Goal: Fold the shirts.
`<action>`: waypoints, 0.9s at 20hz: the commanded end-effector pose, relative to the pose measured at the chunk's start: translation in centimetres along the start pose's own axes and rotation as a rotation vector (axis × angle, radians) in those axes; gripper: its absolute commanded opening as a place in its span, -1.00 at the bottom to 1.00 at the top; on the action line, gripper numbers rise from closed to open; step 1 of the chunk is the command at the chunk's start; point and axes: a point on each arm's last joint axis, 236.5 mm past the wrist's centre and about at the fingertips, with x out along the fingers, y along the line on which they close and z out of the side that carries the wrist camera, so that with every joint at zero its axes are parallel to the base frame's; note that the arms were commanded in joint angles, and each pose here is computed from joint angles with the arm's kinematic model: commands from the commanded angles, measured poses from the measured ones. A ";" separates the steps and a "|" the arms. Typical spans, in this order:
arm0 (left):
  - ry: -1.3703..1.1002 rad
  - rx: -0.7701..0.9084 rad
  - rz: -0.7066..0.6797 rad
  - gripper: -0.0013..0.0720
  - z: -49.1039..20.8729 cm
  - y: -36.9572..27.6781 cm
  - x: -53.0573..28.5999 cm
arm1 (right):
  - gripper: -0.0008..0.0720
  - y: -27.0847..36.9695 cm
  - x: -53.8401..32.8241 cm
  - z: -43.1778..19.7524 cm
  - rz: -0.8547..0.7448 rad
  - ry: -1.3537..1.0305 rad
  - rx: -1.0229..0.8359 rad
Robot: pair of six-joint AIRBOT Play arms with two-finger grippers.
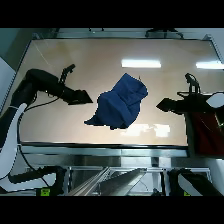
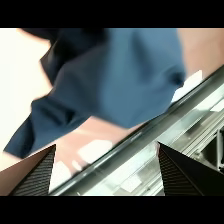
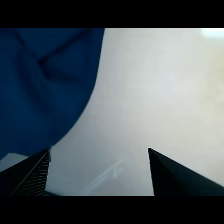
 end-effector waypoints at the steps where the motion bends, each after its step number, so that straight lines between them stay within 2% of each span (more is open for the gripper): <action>1: 0.046 -0.154 0.022 0.91 -4.7 4.6 2.8 | 0.84 0.7 3.0 2.9 0.104 -0.066 0.023; 4: 0.032 -0.206 0.041 0.91 -6.0 6.9 5.8 | 0.83 -0.9 6.9 3.4 0.121 -0.022 0.069; 6: 0.046 -0.197 0.008 0.91 -6.0 6.5 7.5 | 0.57 -2.1 9.5 3.4 0.121 0.019 0.089; 12: 0.144 -0.156 0.004 0.89 -5.5 6.6 10.6 | 0.61 -2.3 15.3 4.1 0.157 0.099 0.104; 14: 0.137 -0.148 0.006 0.11 -4.4 6.8 10.6 | 0.61 -1.7 16.4 5.3 0.175 0.092 0.098; 15: 0.131 -0.149 0.007 -0.15 -3.8 7.1 10.6 | 0.61 -1.3 16.9 6.0 0.184 0.085 0.090; 18: 0.133 -0.179 0.005 -0.18 -3.5 8.2 10.9 | 0.61 -0.8 18.4 8.2 0.184 0.056 0.070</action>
